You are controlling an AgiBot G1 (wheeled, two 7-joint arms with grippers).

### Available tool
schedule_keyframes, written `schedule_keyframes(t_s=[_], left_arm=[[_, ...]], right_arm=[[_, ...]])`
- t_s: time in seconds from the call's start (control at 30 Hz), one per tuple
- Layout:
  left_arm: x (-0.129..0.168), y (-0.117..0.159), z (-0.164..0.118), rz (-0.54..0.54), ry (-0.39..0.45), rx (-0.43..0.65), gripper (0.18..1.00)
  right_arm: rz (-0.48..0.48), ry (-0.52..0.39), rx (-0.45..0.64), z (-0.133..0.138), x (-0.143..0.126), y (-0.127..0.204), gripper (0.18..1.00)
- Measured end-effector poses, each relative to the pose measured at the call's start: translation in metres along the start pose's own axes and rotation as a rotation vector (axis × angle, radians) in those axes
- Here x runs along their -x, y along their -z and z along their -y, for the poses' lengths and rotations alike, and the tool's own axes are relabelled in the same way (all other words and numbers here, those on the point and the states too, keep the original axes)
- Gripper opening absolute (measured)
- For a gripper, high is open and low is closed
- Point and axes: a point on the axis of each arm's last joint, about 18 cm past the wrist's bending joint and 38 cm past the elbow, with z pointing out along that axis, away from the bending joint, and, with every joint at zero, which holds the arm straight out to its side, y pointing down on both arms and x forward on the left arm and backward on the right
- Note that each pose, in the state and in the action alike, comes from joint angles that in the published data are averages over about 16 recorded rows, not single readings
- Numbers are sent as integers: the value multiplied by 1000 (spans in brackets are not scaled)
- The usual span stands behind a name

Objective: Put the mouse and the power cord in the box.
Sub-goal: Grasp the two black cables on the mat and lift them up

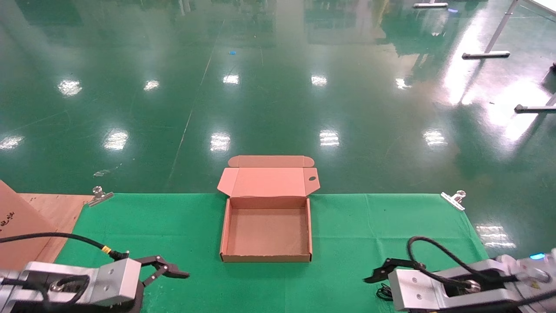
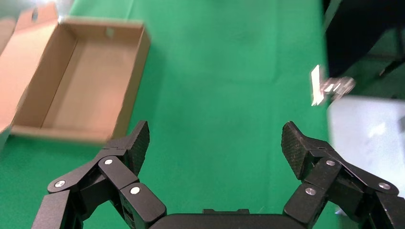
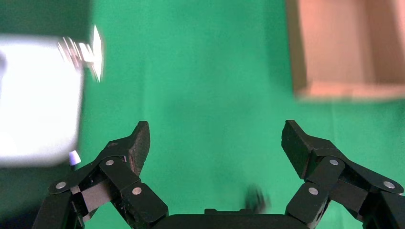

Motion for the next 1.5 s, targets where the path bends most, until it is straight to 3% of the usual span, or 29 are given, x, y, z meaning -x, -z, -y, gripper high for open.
schedule_keyframes(t_s=[0.3,0.6,1.07,1.5], left_arm=[[29,3,-62,-9,-50,327,1001],[46,5,-101,-21,-122,539,1001],[52,-8,-136,14,-140,641,1001],[59,-6,-153,85,-132,701,1001]], right_arm=[[30,56,328,-31,-31,-19,1001],[60,61,432,-56,-41,-44,1001],[47,65,459,-88,-47,-84,1001],[27,77,474,-102,-54,-96,1001]])
